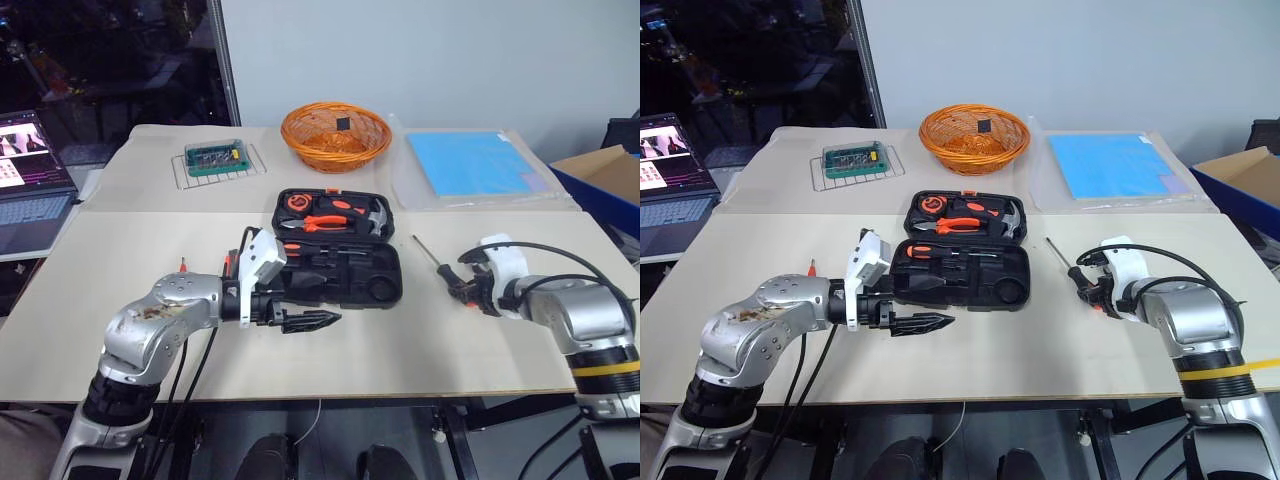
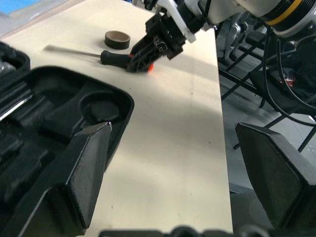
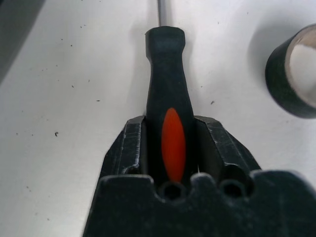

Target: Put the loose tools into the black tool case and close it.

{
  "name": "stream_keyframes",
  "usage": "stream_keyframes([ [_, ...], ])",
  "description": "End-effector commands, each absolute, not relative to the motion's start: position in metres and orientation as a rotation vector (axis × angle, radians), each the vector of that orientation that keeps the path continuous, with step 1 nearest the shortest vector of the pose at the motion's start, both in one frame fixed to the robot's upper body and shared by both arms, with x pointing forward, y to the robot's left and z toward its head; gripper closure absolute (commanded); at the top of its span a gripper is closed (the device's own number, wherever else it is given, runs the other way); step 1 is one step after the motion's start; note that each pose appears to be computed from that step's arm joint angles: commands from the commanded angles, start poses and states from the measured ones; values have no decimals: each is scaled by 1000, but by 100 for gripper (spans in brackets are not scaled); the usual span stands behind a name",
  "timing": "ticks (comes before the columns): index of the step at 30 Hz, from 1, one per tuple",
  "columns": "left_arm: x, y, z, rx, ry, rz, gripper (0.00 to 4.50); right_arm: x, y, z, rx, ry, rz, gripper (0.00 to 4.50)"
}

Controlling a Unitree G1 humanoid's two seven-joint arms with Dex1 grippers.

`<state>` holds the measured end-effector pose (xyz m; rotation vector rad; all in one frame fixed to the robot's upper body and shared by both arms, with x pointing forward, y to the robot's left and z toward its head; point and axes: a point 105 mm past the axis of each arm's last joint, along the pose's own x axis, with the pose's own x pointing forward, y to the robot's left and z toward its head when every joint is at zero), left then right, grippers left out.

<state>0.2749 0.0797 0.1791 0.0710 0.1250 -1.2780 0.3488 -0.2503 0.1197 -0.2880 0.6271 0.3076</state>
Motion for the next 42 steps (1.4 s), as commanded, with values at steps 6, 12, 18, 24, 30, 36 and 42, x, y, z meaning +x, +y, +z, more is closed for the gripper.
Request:
stream_keyframes([
  [6,257,130,188,44,46,-1180,20,357,-182,212,-748,189,769,347],
  [12,251,153,186,68,60,-1125,20,389,-147,186,-1023,177,993,347],
  [18,245,167,186,89,79,-1073,20,409,-136,163,-1059,253,1047,347],
  [24,244,169,185,93,80,-1050,20,411,-132,145,-1070,302,1088,347],
  [30,244,170,183,100,85,-1035,20,408,-130,140,-1029,328,1124,347],
  [36,245,171,180,107,91,-1031,20,400,-121,137,-1000,329,1159,347],
  [42,246,171,179,111,96,-1034,20,406,-114,136,-962,351,1134,347],
])
